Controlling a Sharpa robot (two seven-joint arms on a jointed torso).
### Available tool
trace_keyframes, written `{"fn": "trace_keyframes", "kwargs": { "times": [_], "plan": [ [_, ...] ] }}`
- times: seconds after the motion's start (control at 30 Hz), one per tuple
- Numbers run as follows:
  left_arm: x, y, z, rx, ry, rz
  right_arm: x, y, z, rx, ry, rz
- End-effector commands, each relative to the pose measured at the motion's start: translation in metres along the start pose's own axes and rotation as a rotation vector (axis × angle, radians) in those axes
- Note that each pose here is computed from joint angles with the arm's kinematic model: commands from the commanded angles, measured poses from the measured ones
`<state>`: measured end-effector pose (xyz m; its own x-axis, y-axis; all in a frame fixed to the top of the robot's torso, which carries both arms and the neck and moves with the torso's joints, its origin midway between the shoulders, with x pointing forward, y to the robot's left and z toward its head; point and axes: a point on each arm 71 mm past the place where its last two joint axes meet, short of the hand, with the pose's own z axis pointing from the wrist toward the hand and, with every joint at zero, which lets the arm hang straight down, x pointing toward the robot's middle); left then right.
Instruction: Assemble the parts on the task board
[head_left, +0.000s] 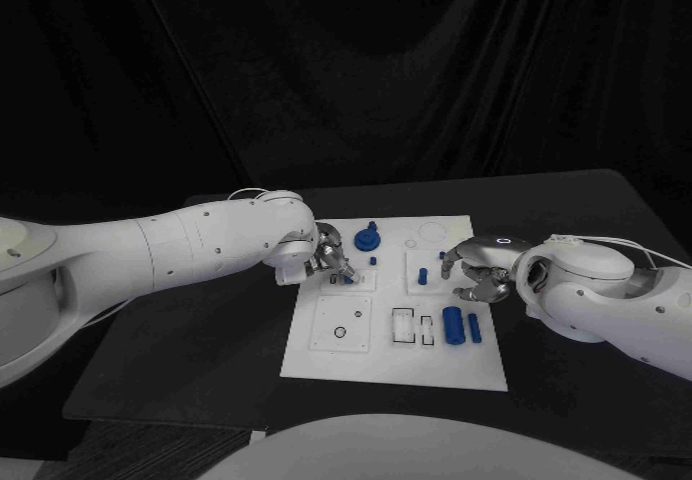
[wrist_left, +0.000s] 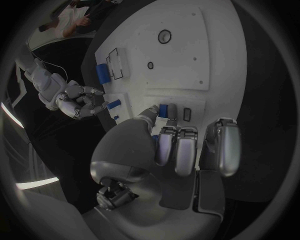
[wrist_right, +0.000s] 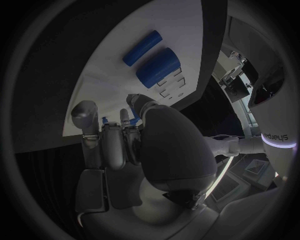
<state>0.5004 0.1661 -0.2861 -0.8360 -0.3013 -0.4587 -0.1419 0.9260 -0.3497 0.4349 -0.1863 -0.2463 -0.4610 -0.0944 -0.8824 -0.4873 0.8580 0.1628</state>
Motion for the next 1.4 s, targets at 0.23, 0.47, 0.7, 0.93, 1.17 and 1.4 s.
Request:
{"fn": "trace_keyframes", "kwargs": {
  "times": [0.23, 0.47, 0.7, 0.93, 1.17, 1.4],
  "plan": [
    [0.0028, -0.0037, 0.0018, 0.043, -0.010, -0.009, 0.0021, -0.0008, 0.0002, 0.019, 0.013, -0.004],
    [0.0026, -0.0031, 0.0018, 0.046, -0.016, -0.014, 0.0027, -0.0007, 0.0004, 0.019, 0.017, -0.004],
    [0.0038, -0.0038, 0.0013, 0.051, -0.014, -0.013, 0.0033, -0.0008, 0.0006, 0.020, 0.021, -0.004],
    [0.0059, -0.0057, 0.0006, 0.055, -0.009, -0.009, 0.0043, -0.0014, 0.0004, 0.027, 0.029, 0.021],
    [0.0067, -0.0045, -0.0001, 0.049, -0.005, -0.008, 0.0045, -0.0024, -0.0004, 0.031, 0.030, 0.028],
    [0.0072, -0.0035, -0.0014, 0.048, -0.006, -0.010, 0.0045, -0.0036, -0.0018, 0.035, 0.027, 0.032]
  ]
}}
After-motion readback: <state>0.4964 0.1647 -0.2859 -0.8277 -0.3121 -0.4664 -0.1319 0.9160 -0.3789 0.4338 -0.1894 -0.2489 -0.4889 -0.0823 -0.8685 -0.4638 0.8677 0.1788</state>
